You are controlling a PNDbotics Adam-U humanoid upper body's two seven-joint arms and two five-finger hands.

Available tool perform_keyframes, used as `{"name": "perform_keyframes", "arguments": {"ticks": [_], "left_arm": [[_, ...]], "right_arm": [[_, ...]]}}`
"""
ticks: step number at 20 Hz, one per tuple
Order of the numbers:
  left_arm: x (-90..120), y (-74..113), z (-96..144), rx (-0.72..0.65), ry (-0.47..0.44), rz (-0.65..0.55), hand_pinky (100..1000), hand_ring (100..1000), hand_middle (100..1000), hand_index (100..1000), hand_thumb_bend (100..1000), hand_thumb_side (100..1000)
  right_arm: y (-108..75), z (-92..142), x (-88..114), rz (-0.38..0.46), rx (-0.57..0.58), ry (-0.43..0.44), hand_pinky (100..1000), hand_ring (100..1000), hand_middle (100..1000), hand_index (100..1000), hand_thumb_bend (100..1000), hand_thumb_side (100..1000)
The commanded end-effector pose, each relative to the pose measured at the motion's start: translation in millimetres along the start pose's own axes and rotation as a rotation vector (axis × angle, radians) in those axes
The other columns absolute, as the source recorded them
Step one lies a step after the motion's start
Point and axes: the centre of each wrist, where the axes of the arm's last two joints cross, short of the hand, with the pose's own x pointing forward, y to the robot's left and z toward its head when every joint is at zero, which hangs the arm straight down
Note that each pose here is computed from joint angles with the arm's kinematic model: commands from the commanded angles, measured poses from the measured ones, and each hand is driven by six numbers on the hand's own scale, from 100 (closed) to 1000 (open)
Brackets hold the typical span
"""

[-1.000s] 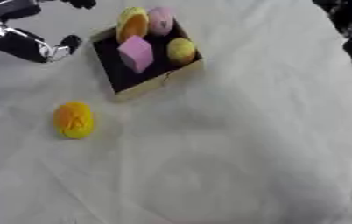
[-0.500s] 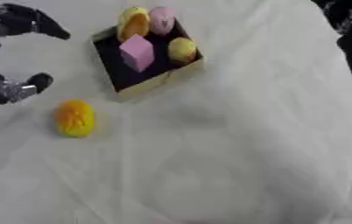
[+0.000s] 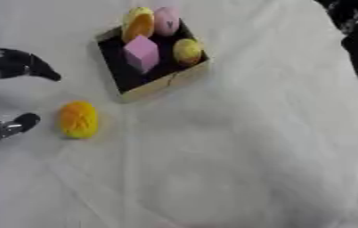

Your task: Pick up objects on the table and place them in the box.

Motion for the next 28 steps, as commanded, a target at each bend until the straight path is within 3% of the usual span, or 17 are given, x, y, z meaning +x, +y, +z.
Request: {"name": "perform_keyframes", "arguments": {"ticks": [1, 4, 11, 17, 21, 28], "left_arm": [[1.8, 6.1, 3.8, -0.031, -0.007, -0.049, 836, 811, 785, 948, 269, 154], [3.7, 6.7, 1.1, -0.035, -0.017, -0.077, 838, 816, 793, 952, 304, 160], [9.6, 9.1, -7.3, -0.007, -0.033, -0.154, 849, 837, 842, 955, 242, 186], [14.9, 8.6, -14.7, -0.020, -0.044, -0.162, 839, 828, 829, 872, 243, 185], [17.0, 10.0, -17.6, -0.009, -0.053, -0.168, 831, 817, 815, 872, 237, 185], [19.4, 13.4, -20.8, -0.061, -0.046, -0.187, 858, 848, 844, 926, 344, 184]], "right_arm": [[-2.7, -3.2, 10.2, 0.029, 0.012, -0.024, 1000, 900, 582, 787, 100, 528], [-2.6, -3.3, 10.2, 0.029, 0.013, -0.023, 1000, 901, 582, 787, 100, 529], [-2.6, -3.2, 10.2, 0.034, 0.016, -0.020, 1000, 902, 582, 787, 100, 531], [-2.1, -3.9, 10.3, 0.037, 0.022, -0.019, 1000, 903, 581, 787, 100, 531], [-2.0, -3.9, 10.2, 0.037, 0.023, -0.017, 1000, 904, 581, 787, 100, 531], [-2.2, -4.5, 10.8, 0.037, 0.022, -0.021, 1000, 904, 581, 787, 100, 530]]}}
